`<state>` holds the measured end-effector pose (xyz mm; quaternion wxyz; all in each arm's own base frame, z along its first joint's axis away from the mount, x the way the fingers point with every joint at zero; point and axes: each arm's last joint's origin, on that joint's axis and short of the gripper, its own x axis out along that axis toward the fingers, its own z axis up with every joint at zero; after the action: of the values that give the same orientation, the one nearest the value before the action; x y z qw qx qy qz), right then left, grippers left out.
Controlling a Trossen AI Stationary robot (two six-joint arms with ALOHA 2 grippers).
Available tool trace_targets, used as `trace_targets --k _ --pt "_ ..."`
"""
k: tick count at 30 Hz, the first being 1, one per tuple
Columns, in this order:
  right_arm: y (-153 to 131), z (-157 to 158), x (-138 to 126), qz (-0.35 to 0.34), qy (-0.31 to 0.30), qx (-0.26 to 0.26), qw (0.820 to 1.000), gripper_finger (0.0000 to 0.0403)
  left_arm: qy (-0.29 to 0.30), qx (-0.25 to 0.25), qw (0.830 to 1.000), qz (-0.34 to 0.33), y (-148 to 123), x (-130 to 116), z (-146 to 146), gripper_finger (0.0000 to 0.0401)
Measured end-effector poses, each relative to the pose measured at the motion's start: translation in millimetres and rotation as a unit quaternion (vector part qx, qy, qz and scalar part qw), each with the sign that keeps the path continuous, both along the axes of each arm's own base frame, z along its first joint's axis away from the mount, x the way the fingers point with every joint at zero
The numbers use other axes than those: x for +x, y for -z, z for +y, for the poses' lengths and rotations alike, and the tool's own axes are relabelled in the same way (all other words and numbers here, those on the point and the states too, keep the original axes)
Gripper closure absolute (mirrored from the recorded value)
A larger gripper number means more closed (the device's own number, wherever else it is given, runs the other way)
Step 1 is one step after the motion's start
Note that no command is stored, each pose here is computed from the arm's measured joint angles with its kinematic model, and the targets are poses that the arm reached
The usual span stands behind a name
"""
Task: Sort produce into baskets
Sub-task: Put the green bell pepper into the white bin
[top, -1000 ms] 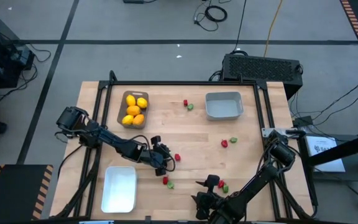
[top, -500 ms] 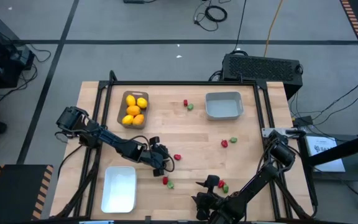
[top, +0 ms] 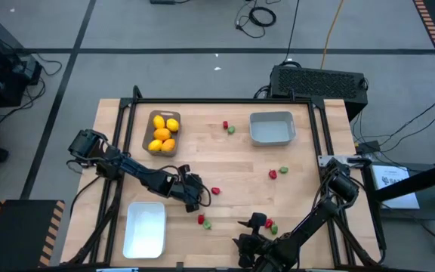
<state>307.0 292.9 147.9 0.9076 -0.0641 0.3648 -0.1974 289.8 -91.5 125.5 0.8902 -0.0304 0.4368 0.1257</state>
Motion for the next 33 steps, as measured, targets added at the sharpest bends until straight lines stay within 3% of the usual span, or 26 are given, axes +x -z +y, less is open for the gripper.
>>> trace_targets --k 18,28,33 --pt "-0.2 0.6 0.5 -0.001 -0.002 0.001 1.000 0.0106 -0.006 -0.016 1.000 0.003 18.6 6.8 -3.1 0.0211" --pt "-0.2 0.7 0.6 -0.002 -0.003 0.001 1.000 0.0106 0.010 -0.036 0.999 0.008 14.6 5.7 -4.1 0.0325" --pt "-0.2 0.7 0.6 -0.001 -0.003 0.001 1.000 0.0106 0.043 -0.061 0.997 0.020 -8.9 -0.9 -4.4 0.0342"
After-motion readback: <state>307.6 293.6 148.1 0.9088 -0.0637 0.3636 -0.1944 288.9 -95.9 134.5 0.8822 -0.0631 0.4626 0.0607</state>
